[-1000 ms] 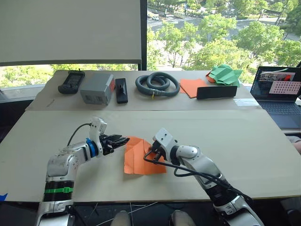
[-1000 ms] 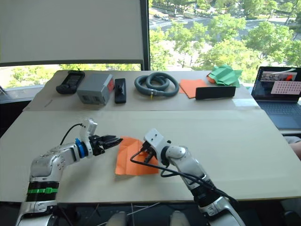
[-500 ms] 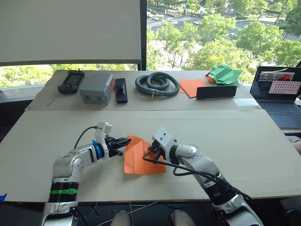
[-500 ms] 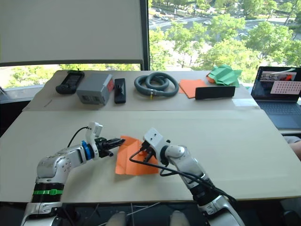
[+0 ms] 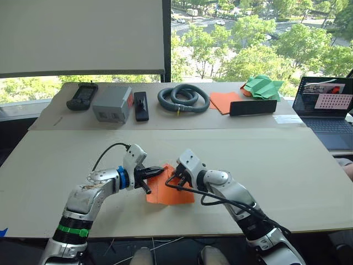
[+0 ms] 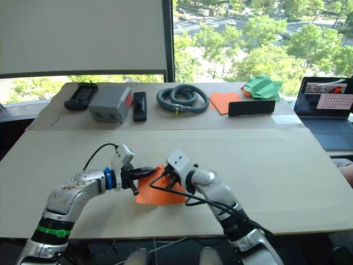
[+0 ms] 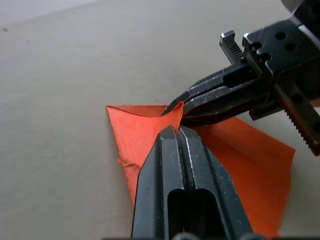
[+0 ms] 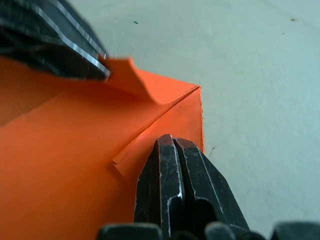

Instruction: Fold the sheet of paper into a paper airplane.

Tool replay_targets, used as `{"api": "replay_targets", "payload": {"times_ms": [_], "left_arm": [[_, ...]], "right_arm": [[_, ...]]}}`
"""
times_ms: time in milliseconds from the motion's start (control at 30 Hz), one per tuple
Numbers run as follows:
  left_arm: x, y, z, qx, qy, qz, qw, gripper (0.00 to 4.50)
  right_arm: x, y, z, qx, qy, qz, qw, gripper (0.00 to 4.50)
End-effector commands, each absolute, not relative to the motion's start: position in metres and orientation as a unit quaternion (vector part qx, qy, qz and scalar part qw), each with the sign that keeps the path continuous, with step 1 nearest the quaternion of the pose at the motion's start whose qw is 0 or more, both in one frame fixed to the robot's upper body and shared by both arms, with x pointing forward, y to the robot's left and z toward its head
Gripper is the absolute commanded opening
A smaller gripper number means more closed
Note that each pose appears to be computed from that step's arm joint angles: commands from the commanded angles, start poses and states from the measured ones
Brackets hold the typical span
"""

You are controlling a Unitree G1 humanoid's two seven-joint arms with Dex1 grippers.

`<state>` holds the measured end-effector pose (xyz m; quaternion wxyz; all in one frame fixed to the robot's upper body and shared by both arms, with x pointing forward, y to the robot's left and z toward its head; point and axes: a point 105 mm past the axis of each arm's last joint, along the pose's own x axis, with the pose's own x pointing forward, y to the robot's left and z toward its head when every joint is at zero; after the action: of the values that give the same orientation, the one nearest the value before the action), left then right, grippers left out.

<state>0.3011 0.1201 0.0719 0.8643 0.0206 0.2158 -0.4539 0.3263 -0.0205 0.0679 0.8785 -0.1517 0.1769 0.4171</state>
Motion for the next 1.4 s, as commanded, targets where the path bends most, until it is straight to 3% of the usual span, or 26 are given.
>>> {"api": "replay_targets", "payload": {"times_ms": [33, 500, 767, 867, 1033, 1267, 1300, 1400], "left_arm": [[0.305, 0.126, 0.068, 0.055, 0.215, -0.447, 0.867, 0.04], [0.299, 0.128, 0.051, 0.116, 0.243, -0.473, 0.839, 0.04], [0.3, 0.127, 0.053, 0.125, 0.238, -0.473, 0.839, 0.04], [0.299, 0.127, 0.057, 0.122, 0.232, -0.474, 0.841, 0.84], [0.3, 0.135, 0.078, 0.092, 0.214, -0.476, 0.848, 2.55], [0.323, 0.14, 0.137, 0.019, 0.147, -0.474, 0.868, 2.55], [0.324, 0.138, 0.141, 0.012, 0.14, -0.477, 0.868, 2.02], [0.327, 0.135, 0.127, 0.039, 0.162, -0.482, 0.86, 1.09]], "right_arm": [[0.328, -0.02, 0.072, -0.135, 0.174, 0.414, 0.883, 0.0], [0.343, -0.001, 0.102, -0.113, 0.103, 0.42, 0.895, 0.0], [0.348, 0.005, 0.09, -0.131, 0.112, 0.423, 0.889, 0.0], [0.347, 0.006, 0.079, -0.148, 0.128, 0.421, 0.885, 0.0], [0.349, 0.0, 0.065, -0.163, 0.156, 0.404, 0.887, 0.0], [0.347, 0.0, 0.061, -0.163, 0.162, 0.406, 0.885, 0.0], [0.347, 0.001, 0.061, -0.162, 0.161, 0.406, 0.885, 0.0], [0.346, 0.002, 0.062, -0.161, 0.16, 0.409, 0.884, 0.0]]}}
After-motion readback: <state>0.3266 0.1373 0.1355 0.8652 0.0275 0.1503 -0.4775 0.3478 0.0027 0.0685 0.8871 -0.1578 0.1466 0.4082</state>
